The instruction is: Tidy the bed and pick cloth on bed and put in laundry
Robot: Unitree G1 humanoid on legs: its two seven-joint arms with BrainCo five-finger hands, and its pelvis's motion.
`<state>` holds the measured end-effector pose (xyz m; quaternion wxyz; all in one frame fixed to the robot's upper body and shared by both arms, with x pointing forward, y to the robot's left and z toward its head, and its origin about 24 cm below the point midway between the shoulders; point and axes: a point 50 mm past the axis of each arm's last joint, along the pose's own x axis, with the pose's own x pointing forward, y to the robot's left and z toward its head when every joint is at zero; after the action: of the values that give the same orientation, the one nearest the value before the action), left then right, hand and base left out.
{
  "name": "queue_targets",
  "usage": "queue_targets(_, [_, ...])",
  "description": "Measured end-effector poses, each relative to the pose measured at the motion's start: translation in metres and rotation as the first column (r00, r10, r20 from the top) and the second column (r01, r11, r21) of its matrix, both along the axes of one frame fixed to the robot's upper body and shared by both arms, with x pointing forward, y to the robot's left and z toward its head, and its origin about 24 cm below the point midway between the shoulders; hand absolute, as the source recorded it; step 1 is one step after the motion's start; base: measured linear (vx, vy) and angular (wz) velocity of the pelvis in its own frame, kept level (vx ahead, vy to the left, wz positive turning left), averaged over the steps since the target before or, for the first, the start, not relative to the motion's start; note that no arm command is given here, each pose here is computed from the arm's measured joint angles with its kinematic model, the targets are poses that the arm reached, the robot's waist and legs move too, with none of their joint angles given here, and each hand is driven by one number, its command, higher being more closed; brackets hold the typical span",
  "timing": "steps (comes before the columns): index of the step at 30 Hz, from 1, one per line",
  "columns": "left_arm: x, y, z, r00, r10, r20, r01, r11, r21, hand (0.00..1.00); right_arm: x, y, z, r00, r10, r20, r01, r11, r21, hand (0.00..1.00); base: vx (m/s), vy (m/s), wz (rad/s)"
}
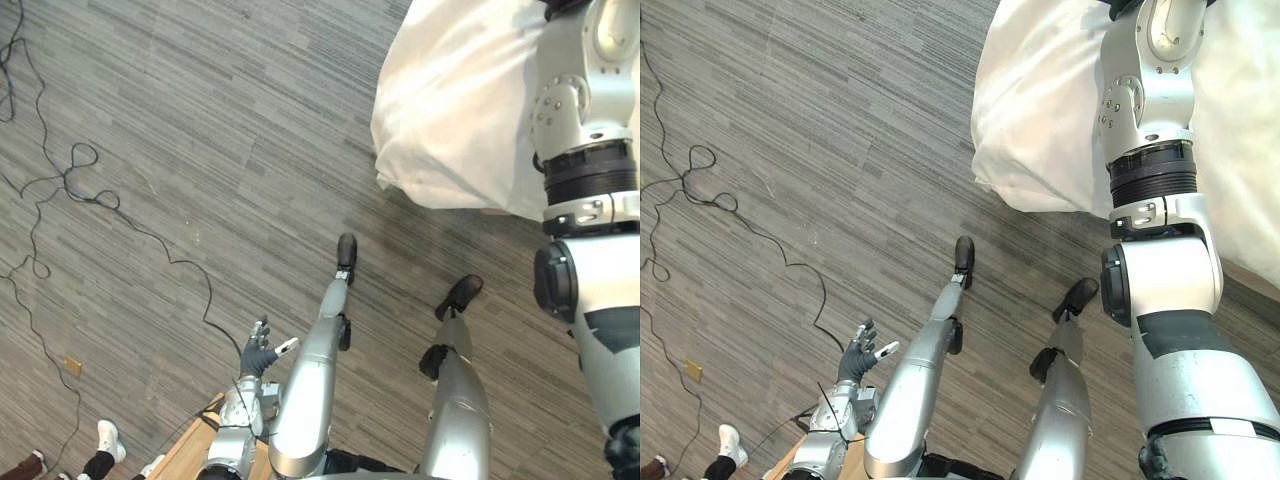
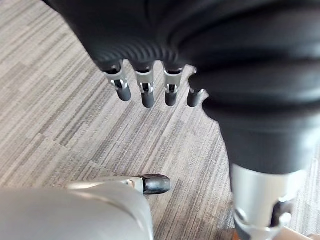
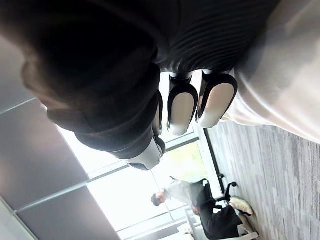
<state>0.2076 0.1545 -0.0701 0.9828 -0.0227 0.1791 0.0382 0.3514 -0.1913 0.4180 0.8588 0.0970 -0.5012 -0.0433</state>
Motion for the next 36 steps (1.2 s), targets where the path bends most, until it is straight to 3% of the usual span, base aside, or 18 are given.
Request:
queue_targets(5, [0.001, 0.002, 0.0, 1.0, 0.031, -0.002, -0.031, 0.999, -0.031, 0.0, -0.004, -0.007, -0.007, 0.999, 0.032, 0.037, -0.033, 0.999, 0.025, 1.0, -0.02, 0.088, -0.02])
queue_targets(7, [0.001, 0.015, 0.0, 0.993, 0.117, -0.011, -0.117, 0.991, -0.069, 0.0, -0.004, -0.011, -0.043, 0.993, 0.106, 0.044, -0.112, 0.981, 0.157, 1.0, -0.01, 0.049, -0.15])
queue_targets(11, [0.004, 0.023, 0.002, 0.983, 0.183, -0.008, -0.183, 0.977, -0.11, 0.0, 0.004, -0.021, -0.118, 0.984, 0.163, -0.067, -0.133, 0.937, 0.324, 1.0, 0.01, 0.004, -0.31])
queue_targets(16, [0.009, 0.005, 0.0, 0.981, 0.194, -0.03, -0.196, 0.961, -0.194, 0.0, -0.017, -0.078, -0.223, 0.961, 0.083, -0.263, 0.075, 0.839, 0.539, 1.0, 0.0, -0.037, -0.24])
queue_targets(19, [0.006, 0.003, -0.005, 0.979, 0.192, -0.063, -0.201, 0.959, -0.201, 0.0, -0.041, -0.108, -0.269, 0.917, -0.001, -0.399, 0.249, 0.782, 0.571, 1.0, 0.02, -0.059, -0.18])
queue_targets(22, [0.003, 0.003, -0.007, 0.98, 0.186, -0.076, -0.198, 0.96, -0.2, 0.0, -0.063, -0.118, -0.308, 0.84, -0.028, -0.543, 0.374, 0.755, 0.539, 1.0, 0.05, -0.088, -0.21])
queue_targets(25, [-0.006, -0.001, -0.012, 0.981, 0.163, -0.102, -0.18, 0.965, -0.191, 0.0, -0.07, -0.099, -0.295, 0.854, -0.031, -0.52, 0.306, 0.838, 0.453, 1.0, 0.06, -0.074, -0.21])
queue_targets(26, [-0.012, -0.004, -0.016, 0.981, 0.148, -0.122, -0.17, 0.967, -0.188, 0.0, -0.066, -0.075, -0.28, 0.876, -0.005, -0.483, 0.209, 0.905, 0.37, 1.0, 0.08, -0.071, -0.14])
queue_targets(28, [-0.017, -0.008, -0.021, 0.981, 0.128, -0.149, -0.154, 0.971, -0.185, 0.0, -0.063, -0.048, -0.267, 0.893, 0.044, -0.449, 0.099, 0.952, 0.29, 1.0, 0.08, -0.078, 0.02])
queue_targets(29, [-0.023, -0.011, -0.029, 0.977, 0.101, -0.19, -0.136, 0.974, -0.183, 0.0, -0.056, -0.016, -0.258, 0.896, 0.12, -0.427, -0.035, 0.979, 0.202, 1.0, 0.08, -0.087, 0.15])
queue_targets(32, [-0.028, -0.013, -0.036, 0.969, 0.081, -0.232, -0.123, 0.977, -0.173, 0.0, -0.044, 0.023, -0.247, 0.883, 0.212, -0.418, -0.191, 0.977, 0.093, 1.0, 0.03, -0.051, 0.22])
queue_targets(34, [-0.034, -0.007, -0.042, 0.96, 0.082, -0.267, -0.125, 0.981, -0.147, 0.0, -0.029, 0.063, -0.226, 0.863, 0.298, -0.409, -0.337, 0.941, -0.024, 1.0, -0.03, -0.033, 0.3])
queue_targets(36, [-0.034, 0.001, -0.042, 0.958, 0.09, -0.271, -0.127, 0.985, -0.121, 0.0, -0.017, 0.086, -0.205, 0.861, 0.326, -0.39, -0.394, 0.913, -0.107, 1.0, -0.05, -0.003, 0.26])
